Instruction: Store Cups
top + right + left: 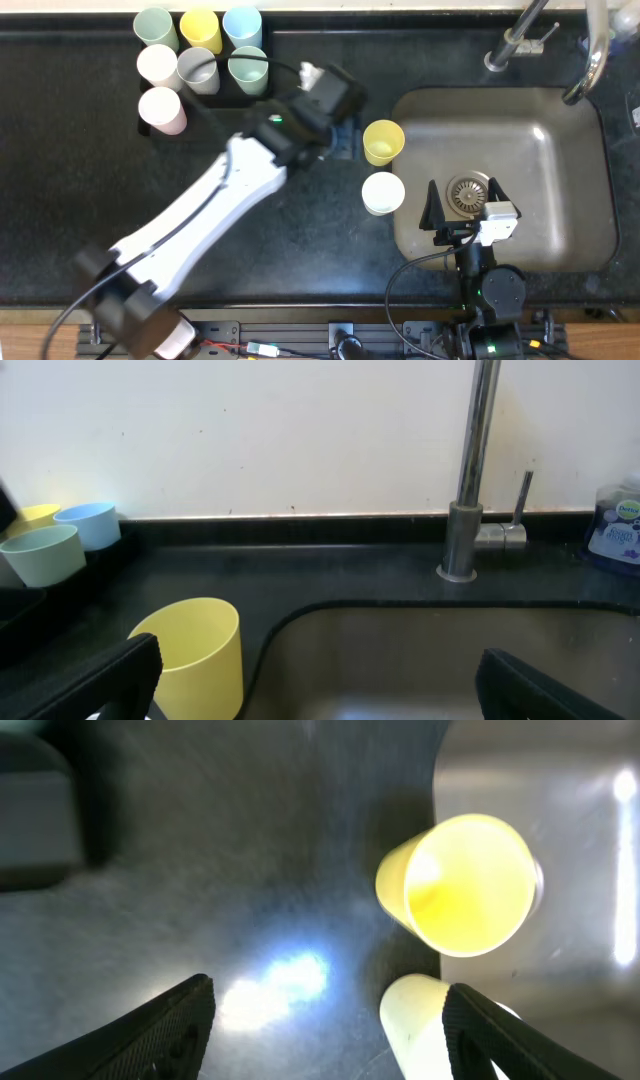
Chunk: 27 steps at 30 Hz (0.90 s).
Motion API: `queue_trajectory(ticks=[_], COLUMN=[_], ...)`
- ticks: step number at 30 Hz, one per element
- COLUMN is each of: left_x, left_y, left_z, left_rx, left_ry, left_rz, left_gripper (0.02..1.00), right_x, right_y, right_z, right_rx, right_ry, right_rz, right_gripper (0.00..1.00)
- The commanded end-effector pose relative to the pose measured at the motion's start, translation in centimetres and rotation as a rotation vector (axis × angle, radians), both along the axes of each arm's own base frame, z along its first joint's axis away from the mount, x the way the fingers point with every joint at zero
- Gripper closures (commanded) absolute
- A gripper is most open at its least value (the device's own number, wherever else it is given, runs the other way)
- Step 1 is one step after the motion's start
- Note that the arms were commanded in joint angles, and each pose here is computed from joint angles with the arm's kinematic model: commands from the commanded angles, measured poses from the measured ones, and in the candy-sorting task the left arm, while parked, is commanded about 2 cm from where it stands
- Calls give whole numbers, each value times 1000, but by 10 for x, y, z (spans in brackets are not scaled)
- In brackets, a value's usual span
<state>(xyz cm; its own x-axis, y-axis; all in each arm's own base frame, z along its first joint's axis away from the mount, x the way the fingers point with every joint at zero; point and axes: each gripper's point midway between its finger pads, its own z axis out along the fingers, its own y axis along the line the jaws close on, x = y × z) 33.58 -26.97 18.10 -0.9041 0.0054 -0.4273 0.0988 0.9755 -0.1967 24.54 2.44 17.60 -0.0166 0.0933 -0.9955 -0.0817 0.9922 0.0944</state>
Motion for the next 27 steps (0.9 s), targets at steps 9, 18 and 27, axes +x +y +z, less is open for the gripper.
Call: queue_trajectory(ticks=[9, 18, 27], left_x=[25, 32, 38], left_y=[-47, -59, -69], left_z=[-54, -82, -91], left_rx=[33, 37, 6], left_ry=[88, 116, 111], left_rz=[-25, -37, -47], left_gripper=[277, 478, 950], right_x=[0, 0, 0], right_y=[-1, -1, -1], right_z=[-3, -3, -3], right_rx=[-3, -3, -3], right_ry=[0, 0, 0], right_rz=[-2, -2, -2], right_gripper=[5, 5, 5])
